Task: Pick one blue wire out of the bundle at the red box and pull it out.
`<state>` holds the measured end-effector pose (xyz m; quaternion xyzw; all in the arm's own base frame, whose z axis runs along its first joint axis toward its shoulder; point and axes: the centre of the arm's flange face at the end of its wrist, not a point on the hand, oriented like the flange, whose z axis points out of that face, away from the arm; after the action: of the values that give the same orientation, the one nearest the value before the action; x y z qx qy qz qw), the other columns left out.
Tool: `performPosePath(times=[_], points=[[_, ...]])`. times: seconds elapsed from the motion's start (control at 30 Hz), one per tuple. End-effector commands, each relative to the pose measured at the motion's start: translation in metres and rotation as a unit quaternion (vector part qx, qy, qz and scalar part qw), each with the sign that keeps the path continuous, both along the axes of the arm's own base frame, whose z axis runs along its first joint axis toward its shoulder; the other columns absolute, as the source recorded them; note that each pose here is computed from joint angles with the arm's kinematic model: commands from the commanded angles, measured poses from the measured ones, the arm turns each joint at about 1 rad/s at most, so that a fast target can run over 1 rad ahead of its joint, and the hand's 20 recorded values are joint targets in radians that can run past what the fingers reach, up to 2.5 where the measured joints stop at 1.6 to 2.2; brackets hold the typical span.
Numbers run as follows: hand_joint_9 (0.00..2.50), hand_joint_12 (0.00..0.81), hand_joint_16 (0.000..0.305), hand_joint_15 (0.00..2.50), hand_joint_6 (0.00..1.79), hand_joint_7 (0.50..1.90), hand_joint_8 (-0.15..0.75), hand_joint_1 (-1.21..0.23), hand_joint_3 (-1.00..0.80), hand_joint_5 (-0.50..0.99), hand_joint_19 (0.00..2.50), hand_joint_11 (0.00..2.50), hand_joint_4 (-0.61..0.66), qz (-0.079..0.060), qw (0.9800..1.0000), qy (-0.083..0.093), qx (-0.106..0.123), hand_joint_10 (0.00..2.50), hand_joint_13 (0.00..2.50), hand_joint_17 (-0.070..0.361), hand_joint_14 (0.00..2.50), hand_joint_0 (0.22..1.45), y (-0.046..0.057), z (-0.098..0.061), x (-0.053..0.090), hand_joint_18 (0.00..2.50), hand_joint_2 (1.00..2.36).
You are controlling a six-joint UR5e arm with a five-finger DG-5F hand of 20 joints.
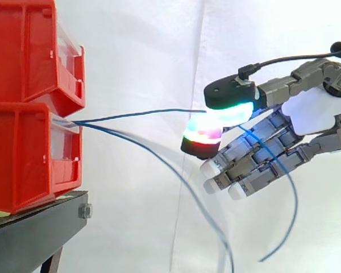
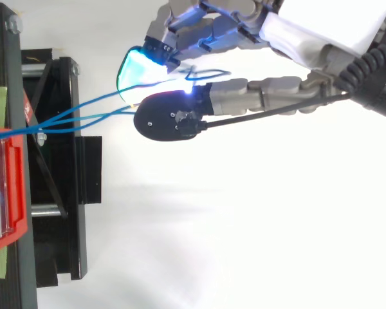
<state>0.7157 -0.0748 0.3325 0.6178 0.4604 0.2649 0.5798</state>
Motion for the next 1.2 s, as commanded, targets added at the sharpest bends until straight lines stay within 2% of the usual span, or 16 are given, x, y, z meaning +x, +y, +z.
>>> performPosePath(times=[0.0, 0.27, 0.47, 0.7, 1.0, 1.17], points=[[0.68, 0.408, 0.05, 0.17, 0.94, 0.67, 0.347, -0.87, -0.27, -0.2, 0.19, 0.47, 0.21, 0.002, 1.0, -0.001, -0.001, 0.01, 0.5, 0.113, 0.0, 0.68, 0.004, 0.002, 0.0006, 0.48, 1.01], [0.68, 0.408, 0.05, 0.18, 0.93, 0.7, 0.349, -0.85, -0.3, -0.19, 0.21, 0.47, 0.25, 0.0, 1.0, -0.002, 0.003, 0.01, 0.49, 0.113, 0.01, 0.65, 0.0038, 0.0018, 0.0002, 0.47, 1.01], [0.68, 0.411, 0.05, 0.19, 0.93, 0.74, 0.35, -0.83, -0.39, -0.19, 0.23, 0.46, 0.26, 0.001, 1.0, -0.002, 0.004, 0.01, 0.49, 0.114, 0.01, 0.61, 0.005, 0.0017, 0.0002, 0.46, 1.01], [0.71, 0.412, 0.051, 0.2, 0.91, 0.78, 0.363, -0.74, -0.49, -0.17, 0.27, 0.44, 0.26, 0.001, 1.0, 0.001, 0.007, 0.01, 0.5, 0.115, 0.01, 0.57, 0.0049, 0.0006, -0.0009, 0.46, 1.0], [0.79, 0.408, 0.049, 0.21, 0.86, 0.87, 0.374, -0.58, -0.46, -0.13, 0.31, 0.43, 0.24, 0.0, 0.9999, 0.003, 0.012, 0.01, 0.53, 0.111, 0.01, 0.56, 0.0047, 0.0001, -0.0021, 0.49, 1.0], [0.8, 0.406, 0.048, 0.21, 0.87, 0.92, 0.371, -0.63, -0.37, -0.13, 0.3, 0.43, 0.23, 0.001, 0.9999, 0.003, 0.012, 0.01, 0.56, 0.108, 0.01, 0.59, 0.0049, 0.0001, -0.0019, 0.51, 1.01]])
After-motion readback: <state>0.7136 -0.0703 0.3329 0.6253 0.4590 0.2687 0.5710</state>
